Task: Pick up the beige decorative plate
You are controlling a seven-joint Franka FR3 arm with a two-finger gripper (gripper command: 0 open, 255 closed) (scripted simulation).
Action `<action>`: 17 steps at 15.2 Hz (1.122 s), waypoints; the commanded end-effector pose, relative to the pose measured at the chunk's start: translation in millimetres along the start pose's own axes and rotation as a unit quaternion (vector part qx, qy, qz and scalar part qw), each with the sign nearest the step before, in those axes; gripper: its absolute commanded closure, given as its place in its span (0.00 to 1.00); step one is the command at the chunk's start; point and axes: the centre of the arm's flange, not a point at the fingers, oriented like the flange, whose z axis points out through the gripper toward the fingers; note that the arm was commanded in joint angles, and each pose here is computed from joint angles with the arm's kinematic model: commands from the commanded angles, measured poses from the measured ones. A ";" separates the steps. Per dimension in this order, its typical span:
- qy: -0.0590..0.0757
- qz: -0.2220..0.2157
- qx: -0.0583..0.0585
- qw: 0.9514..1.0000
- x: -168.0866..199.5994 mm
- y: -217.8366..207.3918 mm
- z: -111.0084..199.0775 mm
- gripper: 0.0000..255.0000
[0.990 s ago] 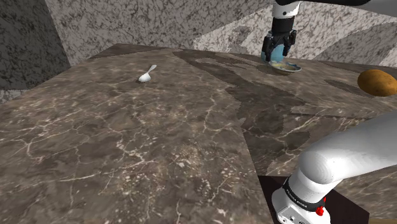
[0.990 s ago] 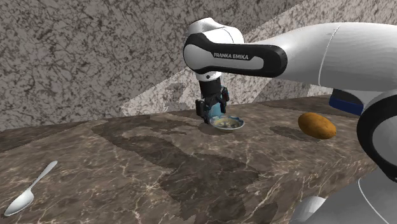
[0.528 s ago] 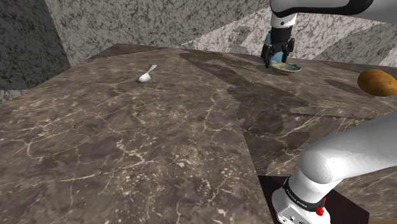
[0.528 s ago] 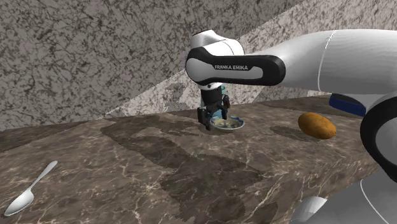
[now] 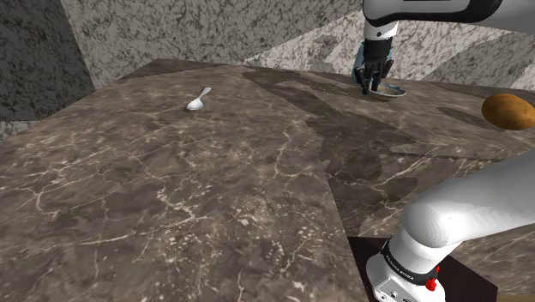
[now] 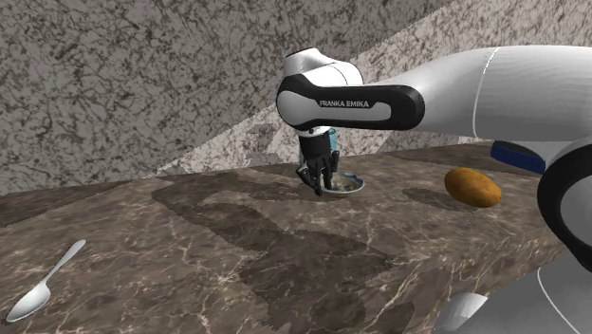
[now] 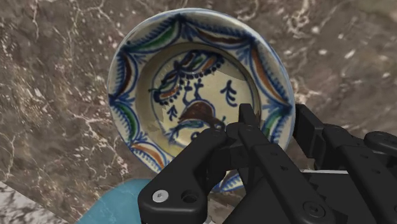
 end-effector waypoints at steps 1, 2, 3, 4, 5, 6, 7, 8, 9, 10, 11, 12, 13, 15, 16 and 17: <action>-0.001 0.000 0.000 1.000 0.2 -0.3 0.5 1.00; -0.001 0.000 0.000 1.000 0.3 -0.3 0.5 1.00; -0.001 0.000 0.000 1.000 0.3 -0.2 0.5 1.00; -0.001 0.000 0.000 1.000 0.1 -0.1 1.4 1.00; -0.001 0.000 0.000 1.000 0.0 1.1 -3.8 1.00; -0.001 0.000 0.000 1.000 -0.2 2.3 -8.9 1.00; -0.001 0.000 0.000 1.000 -0.3 3.5 -14.1 1.00; -0.001 0.000 0.000 1.000 -0.5 4.7 -19.2 1.00; -0.001 0.000 0.000 1.000 -0.6 5.9 -24.3 1.00; -0.001 0.000 0.000 1.000 -0.8 7.1 -29.5 1.00; -0.001 0.000 0.000 1.000 -0.9 8.3 -34.6 1.00; -0.001 0.000 0.000 1.000 -1.1 9.5 -39.8 1.00; -0.001 0.000 0.000 1.000 -1.3 10.7 -44.9 1.00; -0.001 0.000 0.000 1.000 -1.6 13.2 -55.2 1.00; -0.001 0.000 0.000 1.000 -1.7 14.4 -60.3 1.00; -0.001 0.000 0.000 1.000 -1.9 15.6 -65.4 1.00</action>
